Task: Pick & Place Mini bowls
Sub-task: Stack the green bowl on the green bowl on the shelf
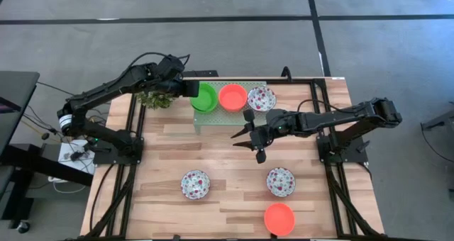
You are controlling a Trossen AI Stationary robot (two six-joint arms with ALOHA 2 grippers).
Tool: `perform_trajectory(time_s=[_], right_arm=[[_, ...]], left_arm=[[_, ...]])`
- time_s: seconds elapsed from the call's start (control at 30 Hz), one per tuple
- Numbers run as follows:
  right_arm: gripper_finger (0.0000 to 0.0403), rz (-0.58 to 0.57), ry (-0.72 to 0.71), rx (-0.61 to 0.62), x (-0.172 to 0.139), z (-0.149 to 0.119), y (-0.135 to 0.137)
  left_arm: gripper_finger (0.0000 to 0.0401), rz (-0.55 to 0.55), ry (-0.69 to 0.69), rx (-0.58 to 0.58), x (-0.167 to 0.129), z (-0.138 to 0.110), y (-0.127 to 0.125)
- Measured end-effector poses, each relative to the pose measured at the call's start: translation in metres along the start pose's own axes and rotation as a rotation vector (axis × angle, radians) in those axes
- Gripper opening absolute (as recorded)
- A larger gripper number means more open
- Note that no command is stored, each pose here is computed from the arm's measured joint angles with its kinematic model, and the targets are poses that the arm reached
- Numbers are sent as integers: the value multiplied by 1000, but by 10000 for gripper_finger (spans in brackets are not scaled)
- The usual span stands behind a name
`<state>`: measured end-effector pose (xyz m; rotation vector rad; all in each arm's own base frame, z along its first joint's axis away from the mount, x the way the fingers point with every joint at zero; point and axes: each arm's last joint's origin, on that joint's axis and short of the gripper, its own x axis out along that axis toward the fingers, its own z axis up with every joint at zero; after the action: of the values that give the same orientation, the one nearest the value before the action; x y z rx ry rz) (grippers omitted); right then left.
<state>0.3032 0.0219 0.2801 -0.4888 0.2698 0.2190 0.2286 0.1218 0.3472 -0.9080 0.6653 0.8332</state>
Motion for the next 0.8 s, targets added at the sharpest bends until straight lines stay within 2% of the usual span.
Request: perform_trajectory(time_s=[0.3, 0.47, 0.63, 0.8], right_arm=[[113, 11, 18, 2, 0, -2, 1], [113, 14, 24, 2, 0, -2, 1], [113, 14, 24, 2, 0, -2, 1], [113, 14, 24, 2, 0, -2, 1]], left_arm=[[81, 40, 43, 42, 14, -7, 6], [81, 7, 5, 93, 11, -5, 4], [81, -22, -9, 66, 7, -4, 3], [81, 4, 23, 69, 10, -6, 5]])
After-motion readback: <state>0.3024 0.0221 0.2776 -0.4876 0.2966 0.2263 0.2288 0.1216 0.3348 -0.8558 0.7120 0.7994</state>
